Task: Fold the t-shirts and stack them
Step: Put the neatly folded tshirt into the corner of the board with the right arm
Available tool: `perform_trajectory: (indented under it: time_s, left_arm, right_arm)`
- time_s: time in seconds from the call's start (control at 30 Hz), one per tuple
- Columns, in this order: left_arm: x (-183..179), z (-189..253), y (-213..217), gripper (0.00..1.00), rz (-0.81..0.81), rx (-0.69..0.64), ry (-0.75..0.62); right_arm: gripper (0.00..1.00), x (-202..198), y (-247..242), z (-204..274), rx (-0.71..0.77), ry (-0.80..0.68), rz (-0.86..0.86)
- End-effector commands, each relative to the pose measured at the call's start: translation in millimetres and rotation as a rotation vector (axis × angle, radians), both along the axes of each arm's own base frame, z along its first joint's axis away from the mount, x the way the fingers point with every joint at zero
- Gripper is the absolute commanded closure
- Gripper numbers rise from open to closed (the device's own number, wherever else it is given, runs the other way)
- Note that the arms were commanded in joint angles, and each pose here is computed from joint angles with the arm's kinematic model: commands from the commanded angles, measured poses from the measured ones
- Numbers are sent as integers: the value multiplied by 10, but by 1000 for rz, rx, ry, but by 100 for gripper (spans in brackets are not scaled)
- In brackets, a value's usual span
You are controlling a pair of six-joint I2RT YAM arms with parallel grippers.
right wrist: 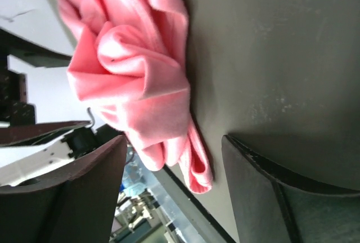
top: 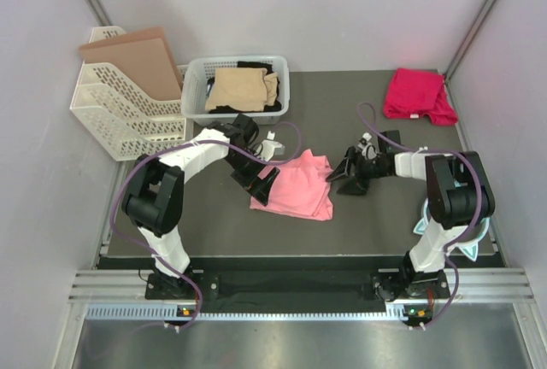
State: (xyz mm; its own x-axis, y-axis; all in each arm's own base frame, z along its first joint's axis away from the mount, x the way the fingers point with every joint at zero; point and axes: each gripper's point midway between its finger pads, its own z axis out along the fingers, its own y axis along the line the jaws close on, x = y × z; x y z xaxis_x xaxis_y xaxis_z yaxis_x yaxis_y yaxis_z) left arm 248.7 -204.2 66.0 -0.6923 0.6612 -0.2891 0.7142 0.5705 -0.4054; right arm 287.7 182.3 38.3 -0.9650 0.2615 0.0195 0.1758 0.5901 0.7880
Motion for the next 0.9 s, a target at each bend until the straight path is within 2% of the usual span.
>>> perform_trajectory:
  time_s: [0.0, 0.17, 0.37, 0.47, 0.87]
  left_arm:
    - [37, 193, -19, 1, -8, -29, -45]
    - [35, 202, -12, 1, -10, -26, -47]
    - [34, 187, -5, 1, -10, -21, -45]
    - [40, 192, -18, 1, -7, -25, -40]
    - [30, 209, -7, 1, -8, -19, -36]
  right_arm:
    - [28, -20, 19, -78, 50, -37, -7]
    - [24, -15, 69, -115, 104, -55, -7]
    - [21, 42, 47, -203, 41, -94, 2]
    - [21, 140, 77, -222, -2, -112, 30]
    - [22, 239, 520, -326, 25, -84, 113]
